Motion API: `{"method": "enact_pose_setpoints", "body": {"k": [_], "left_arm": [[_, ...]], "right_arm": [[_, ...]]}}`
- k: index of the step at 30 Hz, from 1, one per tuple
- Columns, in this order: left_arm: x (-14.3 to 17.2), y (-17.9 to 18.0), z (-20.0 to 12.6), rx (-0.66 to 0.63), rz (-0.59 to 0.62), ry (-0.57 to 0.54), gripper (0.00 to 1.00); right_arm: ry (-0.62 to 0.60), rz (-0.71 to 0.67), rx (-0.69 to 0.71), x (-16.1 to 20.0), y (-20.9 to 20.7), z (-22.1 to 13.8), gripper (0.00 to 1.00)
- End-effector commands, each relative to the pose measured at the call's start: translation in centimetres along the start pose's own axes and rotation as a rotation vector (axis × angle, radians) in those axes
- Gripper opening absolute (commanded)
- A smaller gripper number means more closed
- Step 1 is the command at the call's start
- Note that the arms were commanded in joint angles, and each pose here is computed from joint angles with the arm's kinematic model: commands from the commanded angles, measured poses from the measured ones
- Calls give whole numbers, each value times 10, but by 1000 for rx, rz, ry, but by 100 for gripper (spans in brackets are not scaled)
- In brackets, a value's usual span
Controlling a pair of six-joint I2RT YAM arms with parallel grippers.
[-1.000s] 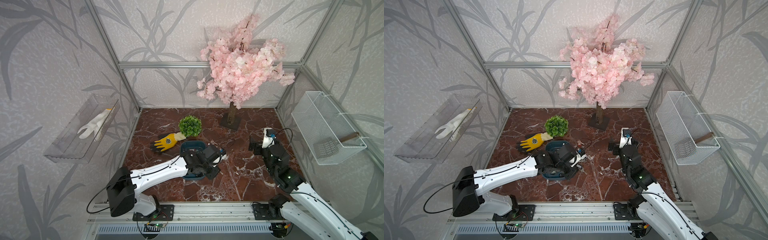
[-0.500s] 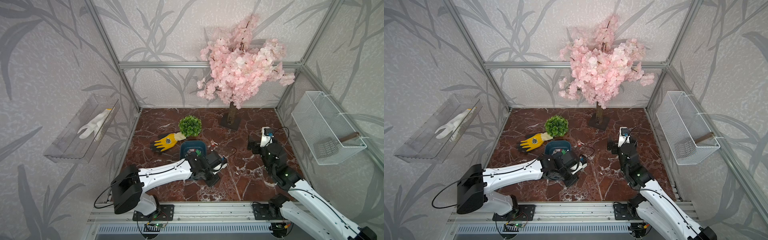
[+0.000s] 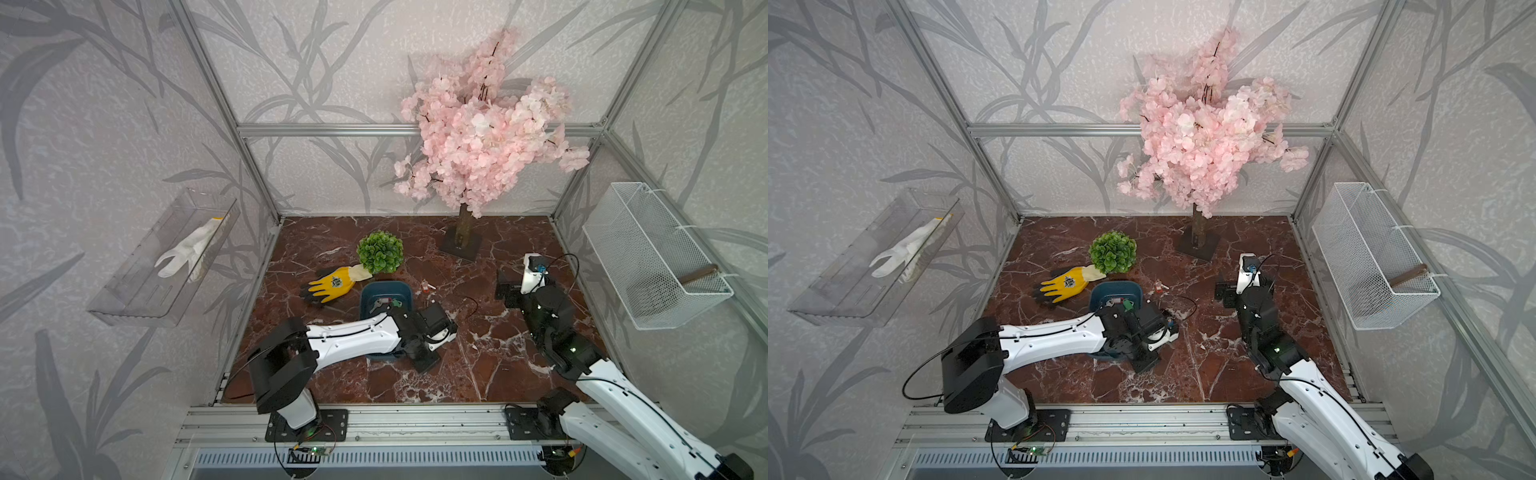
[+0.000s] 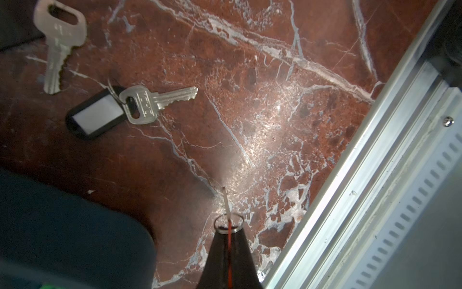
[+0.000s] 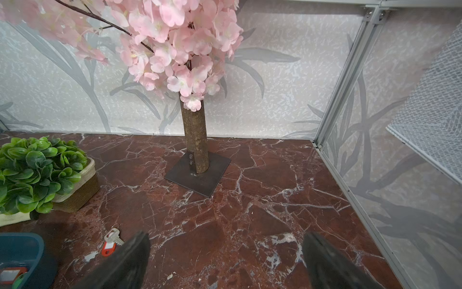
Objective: Take the keys out of the storage box
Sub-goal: Place the key at the center of the board, then pick up the key from the storage box.
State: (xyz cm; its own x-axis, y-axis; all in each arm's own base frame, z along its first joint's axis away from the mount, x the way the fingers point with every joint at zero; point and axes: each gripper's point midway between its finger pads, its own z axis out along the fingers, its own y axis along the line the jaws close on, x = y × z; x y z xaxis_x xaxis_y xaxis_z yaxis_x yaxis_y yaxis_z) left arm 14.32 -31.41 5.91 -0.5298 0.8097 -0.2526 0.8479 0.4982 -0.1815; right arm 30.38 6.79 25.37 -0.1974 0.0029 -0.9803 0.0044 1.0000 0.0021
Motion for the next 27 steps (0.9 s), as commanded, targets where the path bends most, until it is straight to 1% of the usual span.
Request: {"method": "enact_pose_setpoints", "body": {"k": [1,10,13,16,19,22,27], "left_arm": [[1,0,1,5,56,40,1],[-10,0,10,18,93,37,10],[-16,1,8,13,82,2,16],[-22,1,6,22,68,-31,26],[-30,1,-1,32,51,-80,34],[-40,5,-12,43,10,-157,40],[-56,27,-43,23,-97,-308,48]], "right_arm": [[-45,14,6,-17,-2,-3,99],[-39,8,11,-16,-4,-3,99],[-34,5,6,-15,-4,-3,99],[-29,3,-2,-15,-2,-3,99],[-26,3,-5,-15,-2,-3,99],[-21,2,-17,-15,0,-3,99],[-3,-6,-74,-16,11,-4,99]]}}
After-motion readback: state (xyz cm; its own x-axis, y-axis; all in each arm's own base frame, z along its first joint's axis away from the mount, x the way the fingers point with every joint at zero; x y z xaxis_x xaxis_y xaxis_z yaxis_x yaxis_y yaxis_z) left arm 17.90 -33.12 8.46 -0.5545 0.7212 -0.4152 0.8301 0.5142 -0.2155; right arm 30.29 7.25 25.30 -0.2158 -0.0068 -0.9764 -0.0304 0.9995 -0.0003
